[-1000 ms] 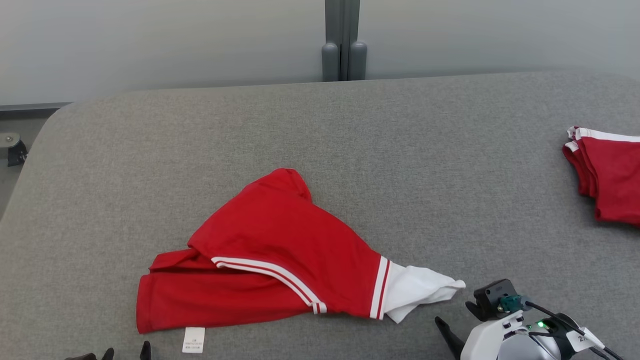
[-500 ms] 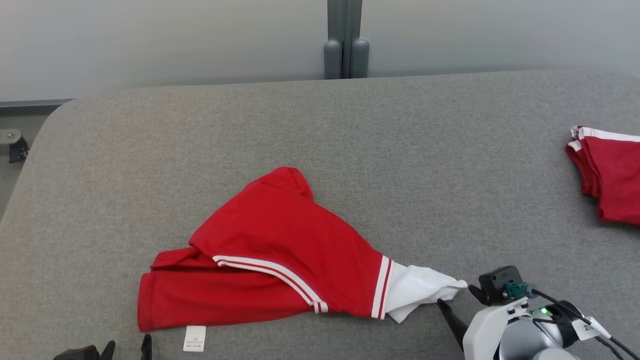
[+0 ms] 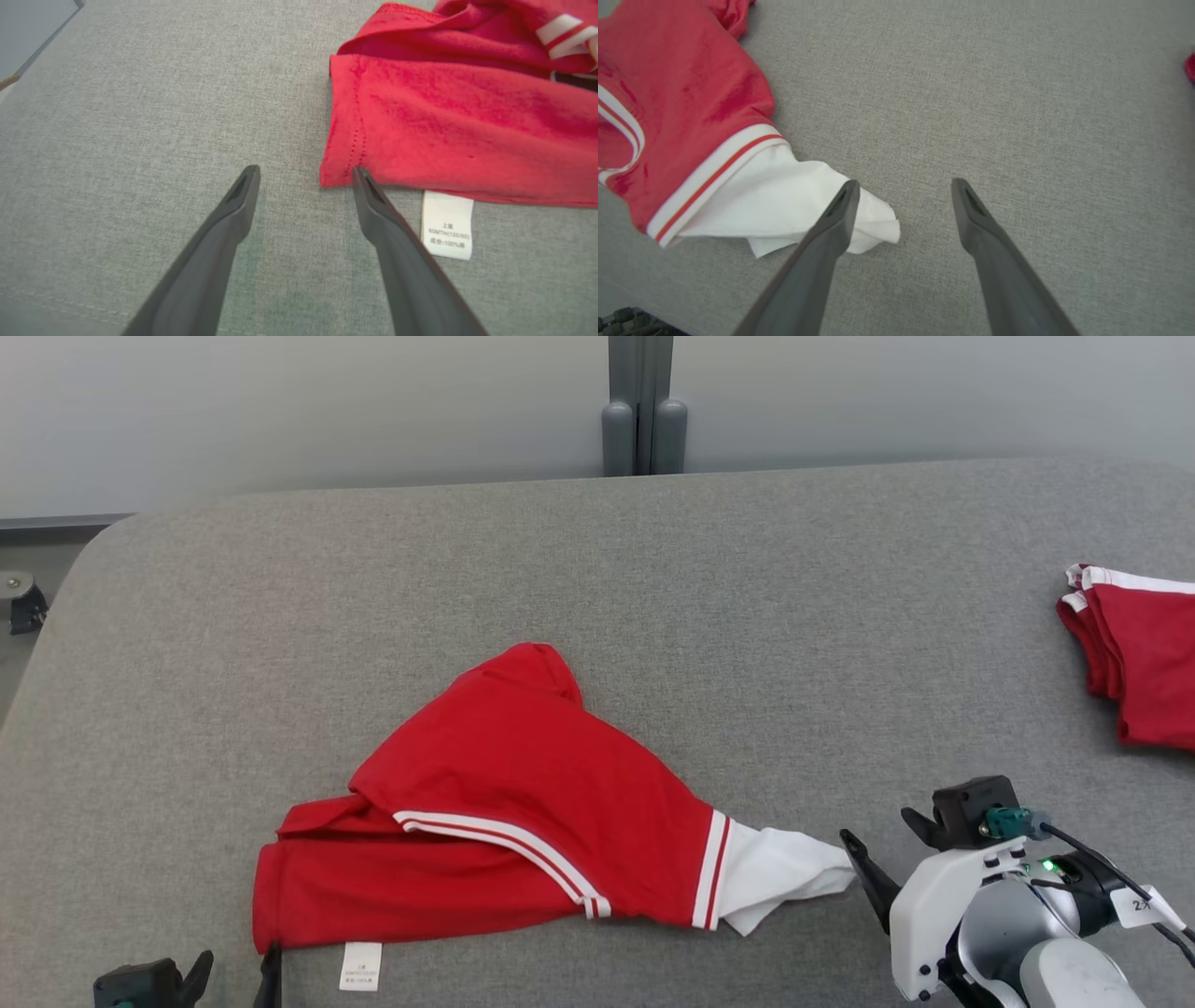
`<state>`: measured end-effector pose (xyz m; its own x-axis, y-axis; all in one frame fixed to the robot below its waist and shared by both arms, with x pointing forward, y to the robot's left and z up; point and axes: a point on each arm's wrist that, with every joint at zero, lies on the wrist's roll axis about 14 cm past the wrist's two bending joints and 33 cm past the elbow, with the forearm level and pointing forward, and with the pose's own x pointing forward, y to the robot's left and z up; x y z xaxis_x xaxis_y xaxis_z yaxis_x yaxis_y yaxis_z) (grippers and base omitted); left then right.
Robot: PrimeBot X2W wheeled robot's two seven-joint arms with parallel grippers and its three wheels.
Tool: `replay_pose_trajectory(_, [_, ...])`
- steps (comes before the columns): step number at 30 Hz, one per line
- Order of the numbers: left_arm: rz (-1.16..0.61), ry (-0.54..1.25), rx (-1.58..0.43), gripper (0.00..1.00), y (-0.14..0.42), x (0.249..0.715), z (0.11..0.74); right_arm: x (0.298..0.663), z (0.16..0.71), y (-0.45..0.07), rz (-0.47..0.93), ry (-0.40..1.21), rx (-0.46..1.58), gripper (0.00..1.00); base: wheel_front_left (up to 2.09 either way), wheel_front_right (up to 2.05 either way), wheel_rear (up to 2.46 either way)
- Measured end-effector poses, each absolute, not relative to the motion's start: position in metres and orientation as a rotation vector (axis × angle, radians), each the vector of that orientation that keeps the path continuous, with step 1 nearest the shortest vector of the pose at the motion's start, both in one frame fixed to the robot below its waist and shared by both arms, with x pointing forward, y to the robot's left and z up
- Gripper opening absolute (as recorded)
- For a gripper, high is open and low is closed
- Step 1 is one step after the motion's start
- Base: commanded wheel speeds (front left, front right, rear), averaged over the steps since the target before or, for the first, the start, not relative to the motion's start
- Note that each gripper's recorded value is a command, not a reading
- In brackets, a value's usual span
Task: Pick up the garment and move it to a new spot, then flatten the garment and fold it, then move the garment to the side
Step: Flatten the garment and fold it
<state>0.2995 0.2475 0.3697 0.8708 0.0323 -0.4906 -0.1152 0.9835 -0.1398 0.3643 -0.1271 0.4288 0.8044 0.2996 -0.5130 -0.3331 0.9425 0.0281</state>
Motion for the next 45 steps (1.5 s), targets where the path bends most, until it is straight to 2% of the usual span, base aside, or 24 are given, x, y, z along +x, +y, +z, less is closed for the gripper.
replay_pose_trajectory(13, [0.054,0.592,-0.169,1.0,0.245,0.305,0.356,0.358,0.386,-0.116,0.374,0.711,-0.08,1.0,0.0,0.0,0.0])
replay_pose_trajectory(32, [-0.043,0.64,-0.189,1.0,0.224,0.318,0.353,0.355,0.371,-0.107,0.412,0.792,-0.067,1.0,0.0,0.0,0.0])
replay_pose_trajectory(33, [-0.052,0.645,-0.187,0.59,0.222,0.319,0.352,0.354,0.37,-0.107,0.414,0.804,-0.068,1.0,0.0,0.0,0.0])
replay_pose_trajectory(34, [-0.061,0.651,-0.183,0.36,0.22,0.32,0.351,0.354,0.369,-0.107,0.416,0.814,-0.069,1.0,0.0,0.0,0.0])
replay_pose_trajectory(35, [-0.069,0.654,-0.179,0.26,0.22,0.322,0.351,0.354,0.368,-0.108,0.417,0.82,-0.072,0.76,0.0,0.0,0.0])
replay_pose_trajectory(36, [-0.077,0.656,-0.174,0.02,0.218,0.323,0.351,0.354,0.368,-0.108,0.42,0.825,-0.074,0.06,0.0,0.0,0.0])
replay_pose_trajectory(37, [-0.084,0.656,-0.172,0.0,0.217,0.324,0.351,0.354,0.368,-0.107,0.423,0.83,-0.07,0.0,0.0,0.0,0.0])
replay_pose_trajectory(42, [-0.119,0.652,-0.188,0.0,0.208,0.326,0.356,0.355,0.374,-0.104,0.424,0.819,-0.001,0.0,0.0,0.0,0.0])
replay_pose_trajectory(45, [-0.134,0.622,-0.232,0.0,0.202,0.326,0.366,0.364,0.395,-0.099,0.407,0.751,0.137,0.0,0.0,0.0,0.0])
